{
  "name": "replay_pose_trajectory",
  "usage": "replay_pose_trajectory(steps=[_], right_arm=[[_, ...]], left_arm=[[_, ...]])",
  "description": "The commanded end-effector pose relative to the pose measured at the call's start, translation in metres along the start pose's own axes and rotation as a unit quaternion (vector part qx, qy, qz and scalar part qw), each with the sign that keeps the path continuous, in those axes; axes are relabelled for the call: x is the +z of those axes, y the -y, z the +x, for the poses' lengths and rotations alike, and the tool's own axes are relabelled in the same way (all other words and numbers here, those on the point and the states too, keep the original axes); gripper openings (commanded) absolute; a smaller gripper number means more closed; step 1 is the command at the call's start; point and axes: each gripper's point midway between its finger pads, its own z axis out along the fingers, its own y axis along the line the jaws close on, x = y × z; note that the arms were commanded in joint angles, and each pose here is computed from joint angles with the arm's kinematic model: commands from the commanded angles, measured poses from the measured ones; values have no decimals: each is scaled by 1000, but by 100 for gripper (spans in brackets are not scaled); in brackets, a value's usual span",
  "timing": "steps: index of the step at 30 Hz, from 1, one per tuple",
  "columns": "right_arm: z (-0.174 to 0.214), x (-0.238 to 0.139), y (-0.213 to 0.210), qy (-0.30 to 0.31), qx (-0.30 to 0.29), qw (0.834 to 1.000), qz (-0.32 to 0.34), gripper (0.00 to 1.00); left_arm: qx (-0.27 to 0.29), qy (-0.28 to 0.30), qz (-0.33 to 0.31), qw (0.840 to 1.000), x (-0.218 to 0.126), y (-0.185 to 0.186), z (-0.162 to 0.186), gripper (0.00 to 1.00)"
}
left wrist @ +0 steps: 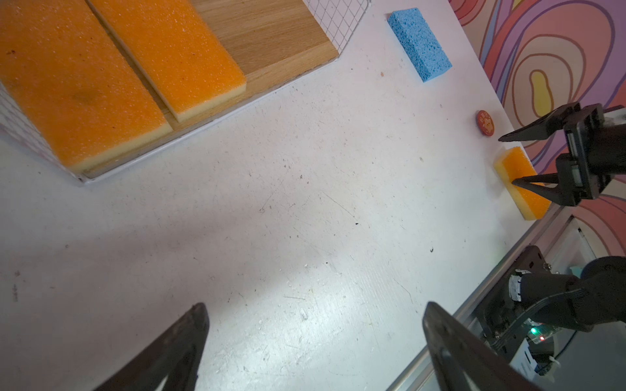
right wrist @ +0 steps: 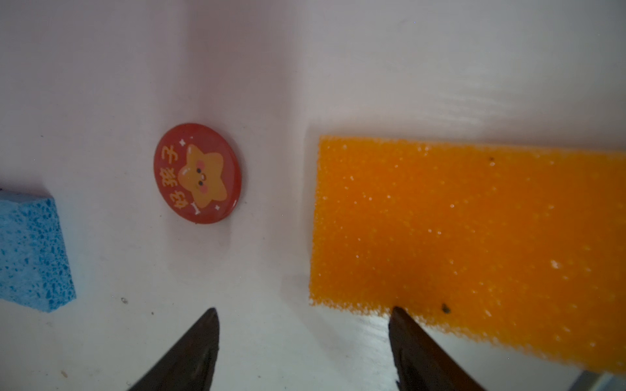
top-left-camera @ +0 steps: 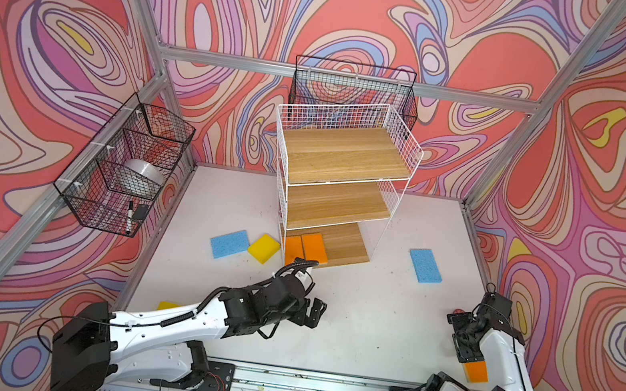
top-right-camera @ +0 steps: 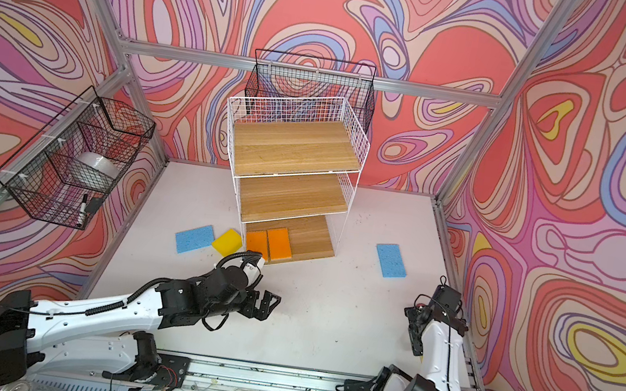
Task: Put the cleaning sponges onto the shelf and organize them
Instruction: 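Withdraw the right gripper and move it to the orange sponge near the red badge, then lower the right gripper and pinch the edge of the third cream-and-orange sponge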
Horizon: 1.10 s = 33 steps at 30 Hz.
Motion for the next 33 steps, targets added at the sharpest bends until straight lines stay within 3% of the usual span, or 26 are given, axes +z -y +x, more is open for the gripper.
replay_pose_trajectory(steps=[1,9,14,19,23,26,30,33], right_arm=[[-3,6,1,8,3,1000,0,78],[1,15,0,-4,13,1000,-2,66],[2,16,0,-3,13,1000,-8,48],[5,16,-3,-9,11,1000,-22,43],[7,16,-5,-11,7,999,-30,31],[7,15,-6,-8,8,999,-36,16],[7,16,-5,-6,6,999,-37,11],[7,15,-7,-6,4,999,-43,1]], left_arm=[[-6,-1,-11,1000,-2,-7,2,100],[-5,0,-15,1000,-4,-9,1,100],[-6,3,-18,1000,-7,-11,0,100],[-10,5,-22,1000,-10,-14,2,100],[-16,11,-25,1000,-13,-20,5,100],[-18,14,-28,999,-13,-24,6,100],[-18,12,-30,999,-13,-26,7,100],[-18,13,-30,999,-12,-27,5,100]])
